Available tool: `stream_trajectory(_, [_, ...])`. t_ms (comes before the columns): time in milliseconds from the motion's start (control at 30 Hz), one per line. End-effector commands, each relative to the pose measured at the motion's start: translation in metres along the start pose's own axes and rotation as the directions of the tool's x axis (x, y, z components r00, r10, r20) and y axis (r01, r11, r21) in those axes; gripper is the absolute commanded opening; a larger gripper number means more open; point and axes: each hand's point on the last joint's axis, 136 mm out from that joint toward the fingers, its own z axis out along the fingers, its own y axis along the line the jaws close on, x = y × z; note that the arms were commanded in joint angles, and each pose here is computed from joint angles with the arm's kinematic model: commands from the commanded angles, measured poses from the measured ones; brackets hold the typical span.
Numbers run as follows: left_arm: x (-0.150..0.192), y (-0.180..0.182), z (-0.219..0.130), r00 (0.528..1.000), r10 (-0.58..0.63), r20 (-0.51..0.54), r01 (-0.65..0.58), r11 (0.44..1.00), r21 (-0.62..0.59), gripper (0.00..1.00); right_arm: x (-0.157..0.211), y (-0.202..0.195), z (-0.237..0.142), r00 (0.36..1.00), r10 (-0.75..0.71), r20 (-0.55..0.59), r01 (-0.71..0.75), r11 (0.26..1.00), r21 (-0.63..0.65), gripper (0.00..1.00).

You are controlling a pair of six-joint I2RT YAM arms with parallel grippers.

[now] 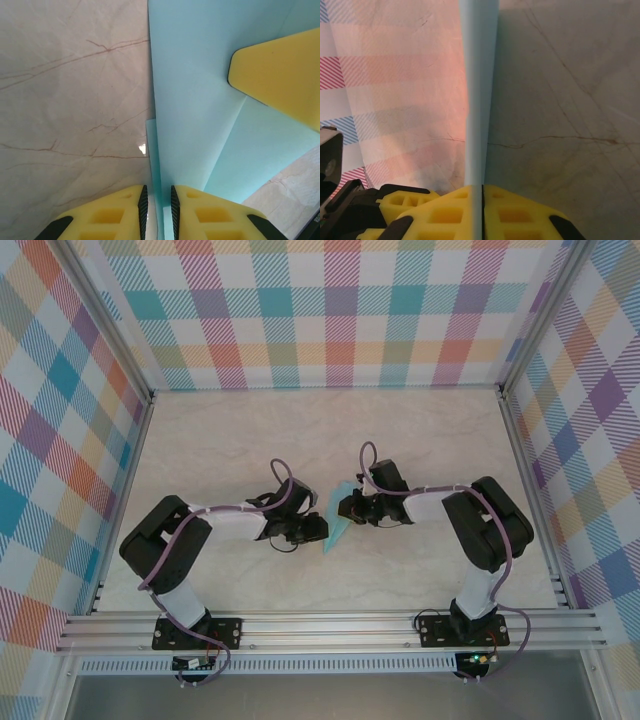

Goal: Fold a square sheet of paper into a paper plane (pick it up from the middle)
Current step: Turn over the paper at the center of the table.

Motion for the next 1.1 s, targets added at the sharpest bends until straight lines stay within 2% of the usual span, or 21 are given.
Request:
stream_trajectory(0, [-0.008,0.0,-0.02,0.998,-0.017,0.067,0.017,1.0,0.004,0.24,-0.002,0.016,-0.008,0.998,-0.063,-0.001,0.063,0.998,0.0,0.06])
stream_trajectory(133, [-0.012,0.001,-0.047,0.988,-0.014,0.154,0.016,1.0,-0.013,0.27,0.0,0.025,-0.029,0.994,-0.11,0.007,0.108,0.99,0.092,0.04])
stream_trajectory(200, [-0.012,0.007,-0.062,0.979,-0.012,0.202,0.022,0.999,-0.046,0.28,0.003,0.023,-0.045,0.99,-0.138,-0.002,0.135,0.966,0.219,0.05])
stream_trajectory(233, [-0.012,0.011,-0.071,0.973,-0.009,0.23,0.026,0.997,-0.069,0.28,0.003,0.017,-0.057,0.989,-0.148,-0.009,0.143,0.937,0.32,0.06])
stream_trajectory(333, [-0.013,0.027,-0.099,0.948,-0.007,0.319,0.053,0.989,-0.136,0.3,0.008,-0.003,-0.097,0.982,-0.179,-0.06,0.178,0.77,0.612,0.07])
stream_trajectory(433, [-0.015,0.036,-0.124,0.914,-0.008,0.407,0.082,0.983,-0.165,0.31,0.01,-0.022,-0.142,0.973,-0.188,-0.131,0.206,0.472,0.857,0.08])
stream_trajectory(467, [-0.011,0.045,-0.132,0.907,-0.016,0.421,0.106,0.975,-0.193,0.32,0.012,-0.025,-0.153,0.97,-0.182,-0.16,0.219,0.373,0.902,0.08])
stream_trajectory(500, [-0.011,0.05,-0.14,0.893,-0.02,0.449,0.125,0.971,-0.205,0.32,0.013,-0.026,-0.157,0.967,-0.178,-0.182,0.231,0.314,0.921,0.08])
stream_trajectory(567, [-0.01,0.062,-0.155,0.862,-0.032,0.507,0.168,0.96,-0.225,0.34,0.019,-0.026,-0.154,0.96,-0.158,-0.231,0.263,0.231,0.937,0.09])
stream_trajectory(600, [-0.01,0.065,-0.162,0.846,-0.037,0.531,0.184,0.957,-0.226,0.34,0.021,-0.025,-0.148,0.956,-0.155,-0.247,0.277,0.212,0.937,0.09])
stream_trajectory(700, [-0.008,0.074,-0.183,0.8,-0.051,0.598,0.227,0.948,-0.223,0.35,0.028,-0.02,-0.122,0.944,-0.152,-0.293,0.318,0.179,0.931,0.1])
stream_trajectory(833, [-0.004,0.082,-0.201,0.759,-0.06,0.649,0.26,0.941,-0.216,0.38,0.043,-0.015,-0.074,0.93,-0.118,-0.349,0.367,0.213,0.906,0.13])
stream_trajectory(900, [-0.003,0.083,-0.206,0.747,-0.066,0.662,0.264,0.943,-0.204,0.38,0.052,-0.01,-0.048,0.922,-0.112,-0.37,0.386,0.259,0.885,0.18])
stream_trajectory(1067, [-0.003,0.081,-0.206,0.747,-0.069,0.661,0.259,0.946,-0.194,0.38,0.075,0.003,0.01,0.91,-0.085,-0.407,0.398,0.458,0.795,0.3])
